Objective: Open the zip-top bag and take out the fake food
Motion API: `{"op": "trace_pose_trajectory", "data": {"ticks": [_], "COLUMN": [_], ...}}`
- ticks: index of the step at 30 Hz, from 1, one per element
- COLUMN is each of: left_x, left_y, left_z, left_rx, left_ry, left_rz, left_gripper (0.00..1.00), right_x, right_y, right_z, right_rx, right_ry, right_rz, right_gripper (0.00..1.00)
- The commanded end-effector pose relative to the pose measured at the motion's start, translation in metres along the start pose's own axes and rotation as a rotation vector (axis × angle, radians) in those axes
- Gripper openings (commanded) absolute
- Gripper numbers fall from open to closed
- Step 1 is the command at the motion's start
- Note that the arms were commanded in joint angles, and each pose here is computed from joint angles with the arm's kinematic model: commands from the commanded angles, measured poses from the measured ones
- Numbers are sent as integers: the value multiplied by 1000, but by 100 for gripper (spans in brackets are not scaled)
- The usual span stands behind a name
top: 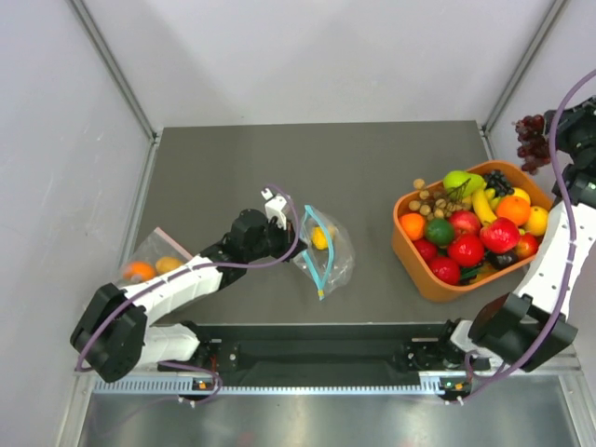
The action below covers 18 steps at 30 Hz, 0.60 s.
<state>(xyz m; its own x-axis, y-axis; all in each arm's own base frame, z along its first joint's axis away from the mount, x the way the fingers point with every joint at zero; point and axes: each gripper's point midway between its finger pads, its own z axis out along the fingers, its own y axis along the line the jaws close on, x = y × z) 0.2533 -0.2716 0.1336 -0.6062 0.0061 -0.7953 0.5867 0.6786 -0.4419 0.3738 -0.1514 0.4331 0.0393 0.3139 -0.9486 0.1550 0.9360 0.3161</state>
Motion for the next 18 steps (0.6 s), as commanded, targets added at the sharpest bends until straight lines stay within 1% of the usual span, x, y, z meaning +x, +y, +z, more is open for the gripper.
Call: {"op": "trace_pose_trajectory", "data": {"ticks": [1, 4, 9, 11, 15, 18], "left_x": [-5, -3, 2, 3, 4, 5], "left_y": [0, 0, 3, 4, 4, 5], "left_z": [2, 5, 9, 11, 15, 17], "left_rx": [12, 20, 17, 18, 21, 27], "left_ry": [-20, -13, -3, 0, 8, 11], "left_rz": [19, 14, 17, 21, 25, 27], "left_gripper": [0, 0, 0, 0, 0, 0], "right_x": [-3, 13, 22, 29, 35, 49], "right_y": [8, -2, -7, -7, -9, -13], "right_z": [13, 26, 37, 40, 42, 43], "right_rx": [-114, -119, -142, -156, -165, -164], "right_ry": [-24, 9, 15, 30, 22, 41], "right_rz": [2, 20, 19, 34, 17, 13], "right_gripper": [4, 4, 4, 4, 4, 4]}}
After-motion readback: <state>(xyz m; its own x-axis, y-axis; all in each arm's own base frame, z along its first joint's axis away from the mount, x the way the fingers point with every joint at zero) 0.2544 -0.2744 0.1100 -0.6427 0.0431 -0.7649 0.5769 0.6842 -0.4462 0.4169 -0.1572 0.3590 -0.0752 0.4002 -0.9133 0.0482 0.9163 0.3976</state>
